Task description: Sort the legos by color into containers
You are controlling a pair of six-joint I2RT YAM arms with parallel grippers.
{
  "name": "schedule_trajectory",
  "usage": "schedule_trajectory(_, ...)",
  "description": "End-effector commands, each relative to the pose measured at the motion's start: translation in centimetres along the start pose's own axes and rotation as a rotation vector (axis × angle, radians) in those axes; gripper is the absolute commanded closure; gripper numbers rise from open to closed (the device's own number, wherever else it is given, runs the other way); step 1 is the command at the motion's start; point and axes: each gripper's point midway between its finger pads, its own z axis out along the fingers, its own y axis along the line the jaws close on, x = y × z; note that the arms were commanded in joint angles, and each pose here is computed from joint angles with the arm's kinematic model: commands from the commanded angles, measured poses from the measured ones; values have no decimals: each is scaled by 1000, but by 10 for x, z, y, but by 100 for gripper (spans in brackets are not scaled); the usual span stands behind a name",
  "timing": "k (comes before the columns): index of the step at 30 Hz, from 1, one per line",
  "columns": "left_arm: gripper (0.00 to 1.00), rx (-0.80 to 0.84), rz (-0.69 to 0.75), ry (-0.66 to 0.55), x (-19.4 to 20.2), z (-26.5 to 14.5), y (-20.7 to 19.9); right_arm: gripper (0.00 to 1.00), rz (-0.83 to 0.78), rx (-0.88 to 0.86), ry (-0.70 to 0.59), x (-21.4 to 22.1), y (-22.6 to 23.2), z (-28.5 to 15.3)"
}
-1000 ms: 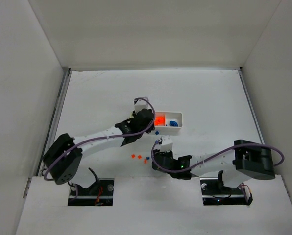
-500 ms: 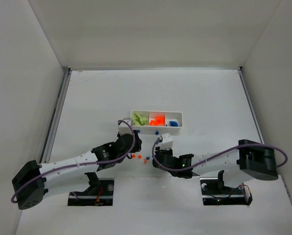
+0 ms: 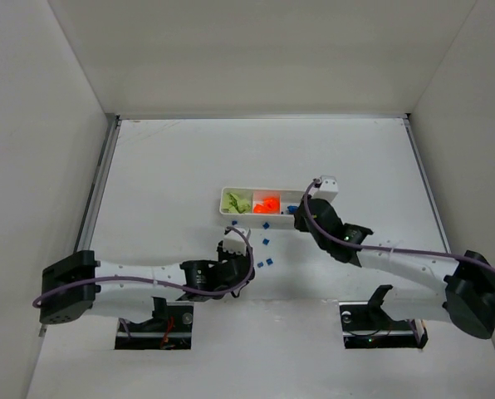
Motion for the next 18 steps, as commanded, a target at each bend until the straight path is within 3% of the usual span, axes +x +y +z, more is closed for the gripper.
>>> schedule_trajectory(1,61,-31,-14,-78,-22,0,-10,78,-38,-28,-21,-28,7,18)
schedule_trajectory(5,61,-26,8,-66,-18,1,-15,77,-19,28,-25,-47,-8,43)
schedule_trajectory(7,61,-27,14,-66,-17,1,-16,70,-15,38,-27,-53,-10,50)
schedule_trajectory(9,61,-27,18,-63,-16,1,-15,52,-19,47,-34,-57,-11,54)
schedule_trajectory(11,62,-26,19,-59,-14,1,-14,41,-19,48,-40,-59,-10,54)
schedule_trajectory(18,62,2,47,3,2,2,-21,39,2,21,-52,-50,-9,38)
